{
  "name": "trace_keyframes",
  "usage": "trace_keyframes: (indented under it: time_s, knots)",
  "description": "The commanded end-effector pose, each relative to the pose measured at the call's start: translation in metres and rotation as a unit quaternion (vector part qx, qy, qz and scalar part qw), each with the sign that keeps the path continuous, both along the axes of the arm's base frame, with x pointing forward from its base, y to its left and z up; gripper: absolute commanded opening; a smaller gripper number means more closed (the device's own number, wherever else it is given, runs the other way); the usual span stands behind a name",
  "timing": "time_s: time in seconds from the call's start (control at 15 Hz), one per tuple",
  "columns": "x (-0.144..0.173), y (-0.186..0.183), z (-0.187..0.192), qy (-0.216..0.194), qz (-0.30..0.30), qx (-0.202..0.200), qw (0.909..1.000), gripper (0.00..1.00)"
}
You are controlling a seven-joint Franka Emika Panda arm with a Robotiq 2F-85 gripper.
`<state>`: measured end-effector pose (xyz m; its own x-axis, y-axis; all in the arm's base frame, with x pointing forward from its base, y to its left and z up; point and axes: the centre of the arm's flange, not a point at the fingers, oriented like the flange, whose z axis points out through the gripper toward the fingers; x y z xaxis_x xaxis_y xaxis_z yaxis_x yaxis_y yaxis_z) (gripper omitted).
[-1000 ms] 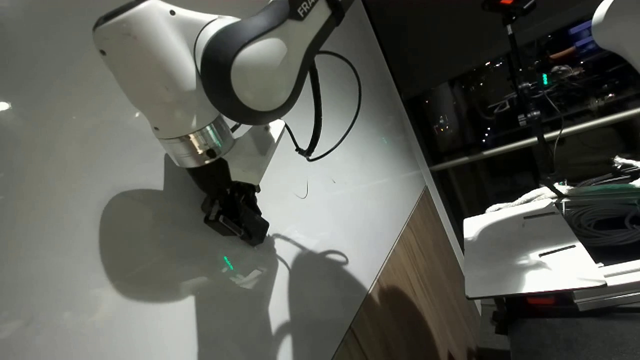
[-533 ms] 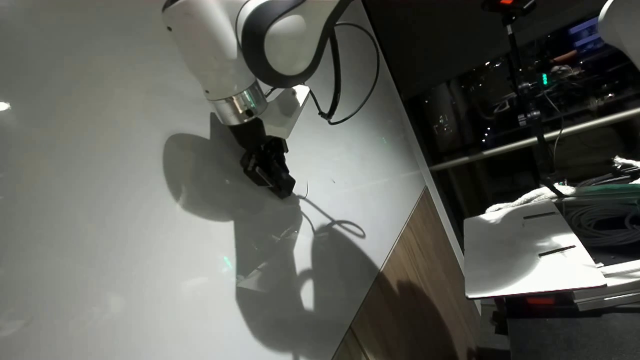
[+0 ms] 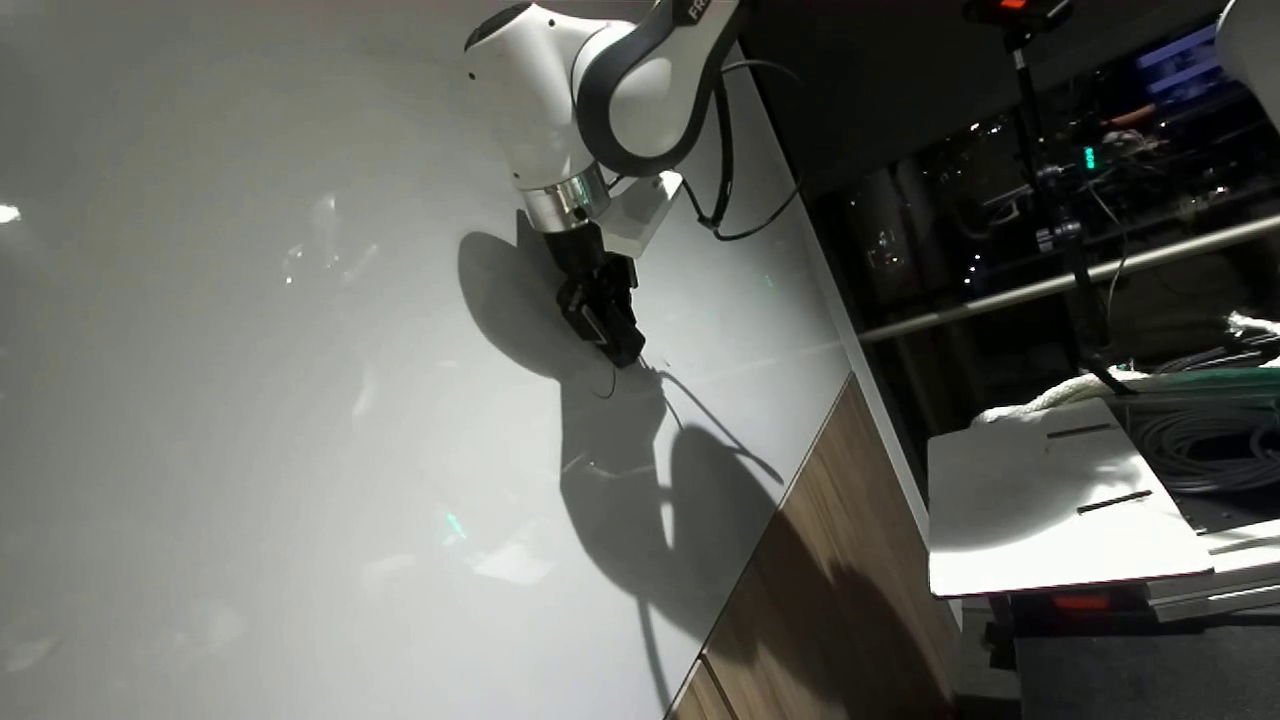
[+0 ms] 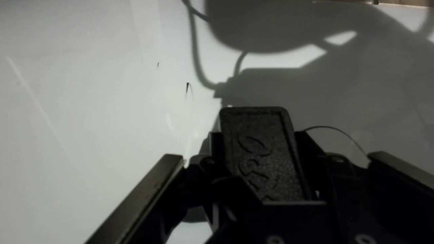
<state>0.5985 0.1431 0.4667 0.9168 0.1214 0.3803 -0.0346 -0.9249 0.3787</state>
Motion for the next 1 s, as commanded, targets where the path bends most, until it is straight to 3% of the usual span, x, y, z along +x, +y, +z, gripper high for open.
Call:
trace_keyframes:
  time_s: [0.0,0.33,0.93]
  knots:
    - [0.024,-0.005,0.001,-0.030,0.018,0.014,0.9993,0.29]
    - [0.030,0.012,0.001,-0.029,0.025,0.019,0.9991,0.29]
    - [0.039,0.088,-0.033,-0.017,0.062,0.026,0.9976,0.29]
